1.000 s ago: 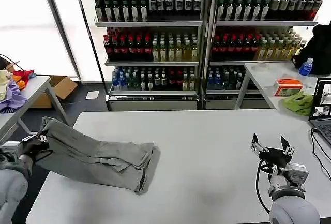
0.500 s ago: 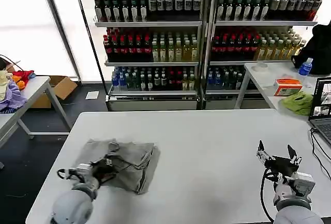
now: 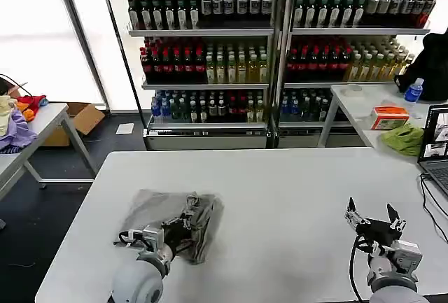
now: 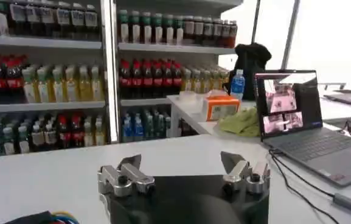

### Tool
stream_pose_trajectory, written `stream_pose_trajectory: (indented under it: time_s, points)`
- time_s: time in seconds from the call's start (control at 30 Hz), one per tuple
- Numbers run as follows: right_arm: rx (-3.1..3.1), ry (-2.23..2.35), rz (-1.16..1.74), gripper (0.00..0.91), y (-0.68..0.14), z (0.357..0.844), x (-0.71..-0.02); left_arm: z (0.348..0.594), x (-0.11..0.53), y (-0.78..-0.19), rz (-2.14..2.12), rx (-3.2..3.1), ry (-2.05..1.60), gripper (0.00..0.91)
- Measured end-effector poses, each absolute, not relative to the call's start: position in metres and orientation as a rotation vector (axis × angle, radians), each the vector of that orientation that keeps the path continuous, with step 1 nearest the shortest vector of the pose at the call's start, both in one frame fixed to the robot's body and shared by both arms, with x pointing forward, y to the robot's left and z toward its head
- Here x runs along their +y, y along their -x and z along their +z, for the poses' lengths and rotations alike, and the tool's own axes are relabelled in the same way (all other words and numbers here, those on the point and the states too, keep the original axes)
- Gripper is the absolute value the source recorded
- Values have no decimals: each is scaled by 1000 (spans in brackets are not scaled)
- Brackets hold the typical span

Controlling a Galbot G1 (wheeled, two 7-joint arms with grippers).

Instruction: Fold and organize the clothes.

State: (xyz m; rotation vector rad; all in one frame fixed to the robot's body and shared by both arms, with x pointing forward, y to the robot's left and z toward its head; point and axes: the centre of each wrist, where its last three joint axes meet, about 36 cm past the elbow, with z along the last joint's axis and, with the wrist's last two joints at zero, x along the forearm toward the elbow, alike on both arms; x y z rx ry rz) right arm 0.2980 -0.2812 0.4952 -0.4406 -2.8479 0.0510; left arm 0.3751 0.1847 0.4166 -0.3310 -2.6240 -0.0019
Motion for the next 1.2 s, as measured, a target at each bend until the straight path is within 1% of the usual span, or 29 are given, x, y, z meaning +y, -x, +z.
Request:
stream_pose_trajectory:
  time_s: [0.33, 0.37, 0.4, 0.43, 0.47, 0.57, 0.6, 0.63, 0.67, 1.0, 1.1, 1.2]
  points:
    - [-2843, 440, 59, 907, -293, 492, -281, 423, 171, -374, -24, -2651, 350, 0]
    - [-2843, 439, 58, 907, -292, 492, -280, 422, 169, -373, -32, -2650, 357, 131]
    - [-2843, 439, 58, 907, -292, 492, -280, 422, 167, -373, -37, -2650, 365, 141]
    - [-2843, 440, 58, 907, -291, 492, -280, 421, 165, -373, -40, -2650, 372, 30]
    - [-2841, 441, 59, 907, -290, 491, -279, 419, 163, -373, -42, -2647, 377, 0]
    - [-2838, 440, 59, 907, -289, 490, -278, 416, 158, -375, -38, -2639, 390, 0]
    - [-2837, 439, 58, 907, -288, 489, -277, 415, 157, -376, -35, -2639, 393, 50]
    - [-2836, 438, 57, 907, -288, 488, -277, 414, 155, -377, -29, -2638, 394, 222]
    - [-2836, 439, 58, 907, -287, 488, -276, 413, 154, -378, -20, -2638, 395, 907]
    - [-2845, 443, 66, 907, -289, 488, -275, 405, 149, -379, 108, -2601, 468, 907]
    - [-2843, 444, 64, 907, -291, 485, -274, 413, 149, -372, 209, -2583, 521, 907]
    - [-2842, 442, 67, 907, -292, 484, -275, 430, 151, -365, 355, -2573, 579, 907]
